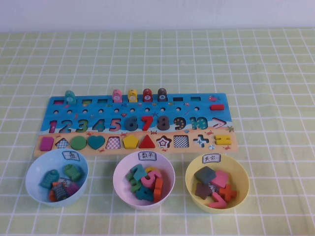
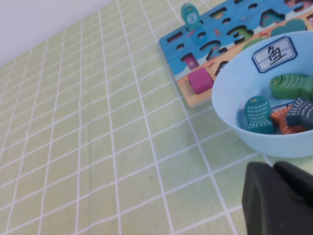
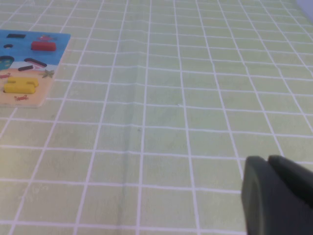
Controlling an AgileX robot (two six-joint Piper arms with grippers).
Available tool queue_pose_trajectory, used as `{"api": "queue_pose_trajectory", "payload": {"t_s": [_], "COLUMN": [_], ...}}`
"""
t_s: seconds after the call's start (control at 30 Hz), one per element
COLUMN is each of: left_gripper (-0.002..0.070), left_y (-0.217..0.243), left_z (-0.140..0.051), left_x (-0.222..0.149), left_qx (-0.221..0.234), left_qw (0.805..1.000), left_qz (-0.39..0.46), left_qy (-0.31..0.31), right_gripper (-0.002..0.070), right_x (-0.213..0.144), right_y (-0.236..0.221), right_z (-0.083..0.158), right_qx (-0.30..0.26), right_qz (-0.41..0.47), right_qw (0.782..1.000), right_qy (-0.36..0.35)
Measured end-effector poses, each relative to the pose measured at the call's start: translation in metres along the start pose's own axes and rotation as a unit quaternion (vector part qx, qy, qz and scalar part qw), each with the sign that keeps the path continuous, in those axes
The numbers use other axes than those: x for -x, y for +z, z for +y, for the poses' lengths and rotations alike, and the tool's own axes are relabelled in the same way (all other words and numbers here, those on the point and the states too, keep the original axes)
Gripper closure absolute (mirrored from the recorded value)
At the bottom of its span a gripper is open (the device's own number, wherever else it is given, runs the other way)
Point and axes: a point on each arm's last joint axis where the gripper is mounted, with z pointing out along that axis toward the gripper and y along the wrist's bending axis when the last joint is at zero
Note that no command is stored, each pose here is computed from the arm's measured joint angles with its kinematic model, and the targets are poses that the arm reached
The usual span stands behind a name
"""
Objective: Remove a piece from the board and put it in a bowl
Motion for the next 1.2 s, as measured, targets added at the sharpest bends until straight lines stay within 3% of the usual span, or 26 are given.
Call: {"api": "queue_pose_trajectory", "payload": {"t_s": [0.53,0.7,0.77,0.83,0.93,1.0,1.1,1.2], "left_gripper": [0.068,0.068,0.068,0.068,0.068,0.068,0.068,0.068], "left_y": [0.0,0.0,0.0,0.0,0.0,0.0,0.0,0.0], "left_z": [0.0,0.0,0.0,0.0,0.0,0.0,0.0,0.0], "left_x": [0.0,0.0,0.0,0.0,0.0,0.0,0.0,0.0], "left_qx": [0.0,0.0,0.0,0.0,0.0,0.0,0.0,0.0], "left_qw": [1.0,1.0,1.0,1.0,1.0,1.0,1.0,1.0], "left_qz": [0.001,0.001,0.001,0.001,0.001,0.001,0.001,0.001], "left_qy": [0.0,0.0,0.0,0.0,0.0,0.0,0.0,0.0], "right_gripper": [0.0693,0.0693,0.0693,0.0693,0.0693,0.0693,0.0693,0.0693], "right_x": [0.0,0.002,0.004,0.007,0.016,0.02,0.021,0.021], "right_y": [0.0,0.0,-0.001,-0.002,-0.004,-0.005,-0.005,-0.005], "right_z": [0.0,0.006,0.011,0.017,0.022,0.022,0.022,0.021], "right_qx": [0.001,0.036,0.065,0.101,0.15,0.158,0.161,0.157], "right_qz": [0.0,-0.005,-0.009,-0.014,-0.029,-0.04,-0.045,-0.051], "right_qw": [1.0,0.995,0.983,0.958,0.898,0.876,0.867,0.885], "right_qy": [0.003,0.096,0.172,0.268,0.412,0.454,0.47,0.436]}}
